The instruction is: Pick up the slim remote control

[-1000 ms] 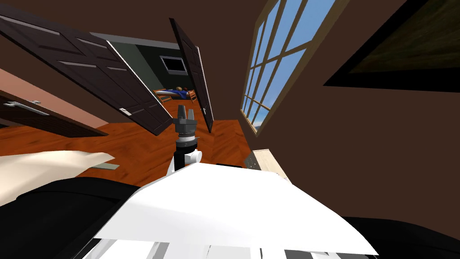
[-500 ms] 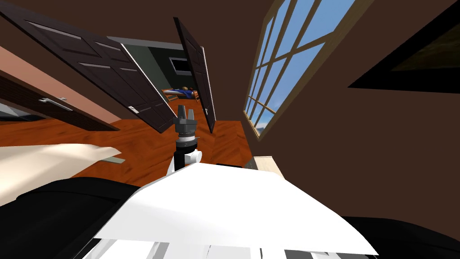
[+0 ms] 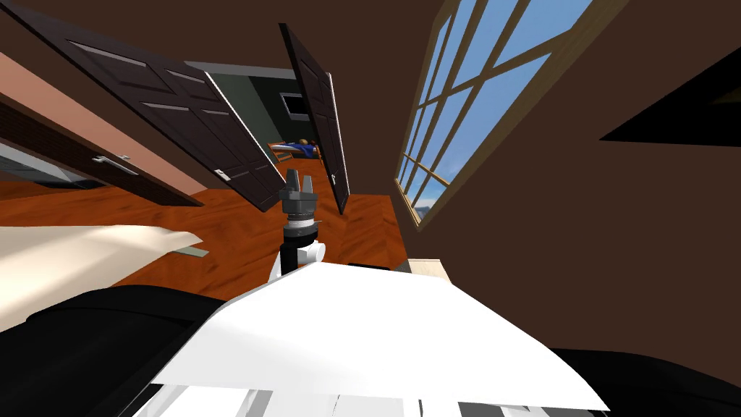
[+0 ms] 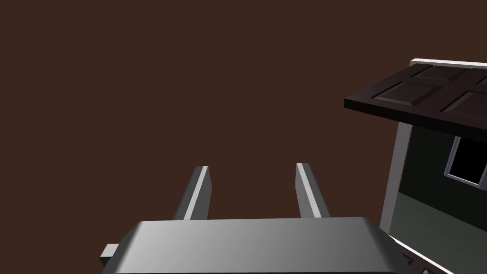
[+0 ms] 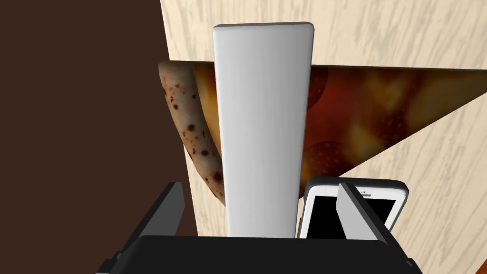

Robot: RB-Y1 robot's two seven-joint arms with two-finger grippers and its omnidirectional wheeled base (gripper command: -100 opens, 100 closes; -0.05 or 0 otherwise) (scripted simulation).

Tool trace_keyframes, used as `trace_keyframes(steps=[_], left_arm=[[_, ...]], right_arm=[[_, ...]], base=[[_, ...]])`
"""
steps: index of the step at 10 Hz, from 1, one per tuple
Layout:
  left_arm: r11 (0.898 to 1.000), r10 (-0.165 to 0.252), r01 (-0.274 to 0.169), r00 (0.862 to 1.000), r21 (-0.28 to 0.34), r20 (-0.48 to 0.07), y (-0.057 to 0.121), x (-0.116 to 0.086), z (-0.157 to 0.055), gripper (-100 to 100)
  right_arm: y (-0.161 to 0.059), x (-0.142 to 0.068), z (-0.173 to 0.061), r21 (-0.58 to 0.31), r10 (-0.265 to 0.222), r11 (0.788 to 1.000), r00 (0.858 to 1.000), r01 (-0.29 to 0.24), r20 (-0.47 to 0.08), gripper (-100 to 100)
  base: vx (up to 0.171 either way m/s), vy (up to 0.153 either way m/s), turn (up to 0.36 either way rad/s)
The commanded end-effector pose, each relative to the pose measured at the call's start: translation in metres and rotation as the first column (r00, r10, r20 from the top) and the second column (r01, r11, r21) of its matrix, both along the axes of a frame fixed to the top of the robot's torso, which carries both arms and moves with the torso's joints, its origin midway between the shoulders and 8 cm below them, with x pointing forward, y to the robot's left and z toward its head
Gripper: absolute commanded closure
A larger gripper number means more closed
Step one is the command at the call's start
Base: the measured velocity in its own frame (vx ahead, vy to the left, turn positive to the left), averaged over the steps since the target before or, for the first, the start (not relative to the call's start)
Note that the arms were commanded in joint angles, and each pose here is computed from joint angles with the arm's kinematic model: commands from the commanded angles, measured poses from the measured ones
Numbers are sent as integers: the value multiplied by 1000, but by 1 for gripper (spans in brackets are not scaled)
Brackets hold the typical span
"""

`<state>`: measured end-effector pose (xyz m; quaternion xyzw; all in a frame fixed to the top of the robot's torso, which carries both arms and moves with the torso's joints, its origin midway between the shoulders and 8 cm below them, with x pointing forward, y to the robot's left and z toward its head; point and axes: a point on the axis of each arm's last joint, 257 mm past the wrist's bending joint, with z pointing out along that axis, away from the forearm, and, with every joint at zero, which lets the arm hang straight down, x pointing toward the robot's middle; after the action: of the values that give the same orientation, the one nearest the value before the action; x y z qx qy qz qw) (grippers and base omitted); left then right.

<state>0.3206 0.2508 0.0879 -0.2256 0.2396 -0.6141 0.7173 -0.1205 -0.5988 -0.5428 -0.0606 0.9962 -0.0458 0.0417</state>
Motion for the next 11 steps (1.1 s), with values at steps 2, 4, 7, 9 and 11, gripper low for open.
trace_keyframes(steps=[2,4,7,9,11], left_arm=[[1000,0,0,1000,0,0,0,0,0,0],[1000,0,0,1000,0,0,0,0,0,0],[1000,0,0,1000,0,0,0,0,0,0],[1000,0,0,1000,0,0,0,0,0,0],[1000,0,0,1000,0,0,0,0,0,0]], right_arm=[[12,3,-13,1,-21,1000,1000,21,2,-100],[23,5,-24,2,-38,999,999,38,2,-100],[21,3,-21,6,-30,1000,1000,30,2,100],[21,2,-21,6,-30,1000,1000,30,1,100],[21,2,-21,6,-30,1000,1000,30,1,0]], base=[[-25,-24,77],[-68,-71,103],[-11,-14,6],[0,0,0],[0,0,0]])
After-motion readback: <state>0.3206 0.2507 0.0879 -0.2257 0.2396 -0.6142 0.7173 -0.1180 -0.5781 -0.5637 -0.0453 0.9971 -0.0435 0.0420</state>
